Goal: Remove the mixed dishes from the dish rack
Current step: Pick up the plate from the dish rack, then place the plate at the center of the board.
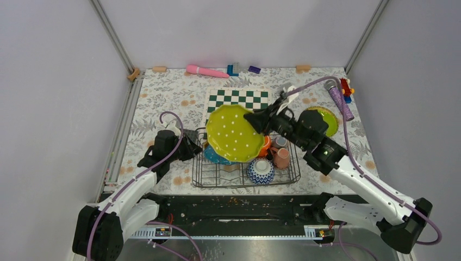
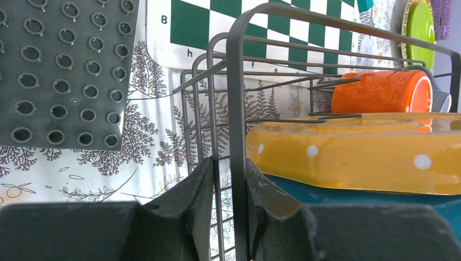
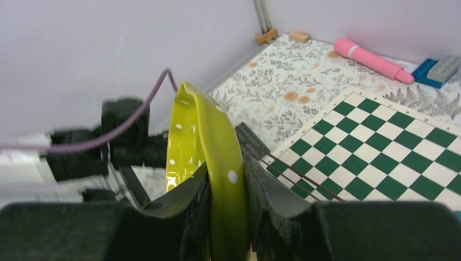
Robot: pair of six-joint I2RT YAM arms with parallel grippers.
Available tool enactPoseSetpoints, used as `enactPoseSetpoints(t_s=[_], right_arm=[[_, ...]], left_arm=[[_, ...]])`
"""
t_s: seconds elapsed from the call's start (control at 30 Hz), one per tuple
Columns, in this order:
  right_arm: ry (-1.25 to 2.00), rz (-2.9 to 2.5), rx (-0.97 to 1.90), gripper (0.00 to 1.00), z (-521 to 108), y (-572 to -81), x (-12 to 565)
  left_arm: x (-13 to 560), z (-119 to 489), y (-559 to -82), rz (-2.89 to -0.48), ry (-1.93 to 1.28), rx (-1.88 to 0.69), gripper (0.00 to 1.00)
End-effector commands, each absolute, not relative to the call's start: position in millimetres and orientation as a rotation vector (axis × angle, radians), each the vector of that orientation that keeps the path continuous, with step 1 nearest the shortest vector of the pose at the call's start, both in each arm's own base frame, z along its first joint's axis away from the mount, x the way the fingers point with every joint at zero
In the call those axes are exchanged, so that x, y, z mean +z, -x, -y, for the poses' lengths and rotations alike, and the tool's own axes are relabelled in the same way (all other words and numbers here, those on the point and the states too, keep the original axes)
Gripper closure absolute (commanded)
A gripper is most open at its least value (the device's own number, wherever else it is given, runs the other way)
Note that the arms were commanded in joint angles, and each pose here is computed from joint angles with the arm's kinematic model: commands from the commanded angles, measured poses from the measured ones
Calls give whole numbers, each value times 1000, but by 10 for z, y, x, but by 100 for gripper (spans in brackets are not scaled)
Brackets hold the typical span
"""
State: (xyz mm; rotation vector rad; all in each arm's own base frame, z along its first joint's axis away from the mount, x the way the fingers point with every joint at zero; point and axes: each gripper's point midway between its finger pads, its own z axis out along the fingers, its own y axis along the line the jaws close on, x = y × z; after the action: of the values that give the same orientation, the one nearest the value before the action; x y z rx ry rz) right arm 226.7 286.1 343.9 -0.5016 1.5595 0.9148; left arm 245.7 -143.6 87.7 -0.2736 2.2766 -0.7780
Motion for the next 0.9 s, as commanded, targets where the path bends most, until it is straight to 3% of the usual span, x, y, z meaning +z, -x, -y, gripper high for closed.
enactPoseSetpoints(t_s=[0.0,0.2,0.4,0.6,0.87], right_arm=[[208,-1363,1236,100,-2659,-2418,4516],[-143,-1409,1294,100,-2269,-3052,4480],[-454,-1361,1130,100,-1483,-3415,4208],[-740,-1282,840,100,-496,-3289,3730],[-985,-1273,394,100,381,-2743,2971]], left_arm=[[868,1415,-2414,-2301,254,-758,83],[874,1389,-2411,-2301,256,-740,83],[882,1367,-2413,-2297,260,-725,83],[889,1355,-2410,-2295,257,-717,83],[894,1352,-2414,-2295,258,-714,80]])
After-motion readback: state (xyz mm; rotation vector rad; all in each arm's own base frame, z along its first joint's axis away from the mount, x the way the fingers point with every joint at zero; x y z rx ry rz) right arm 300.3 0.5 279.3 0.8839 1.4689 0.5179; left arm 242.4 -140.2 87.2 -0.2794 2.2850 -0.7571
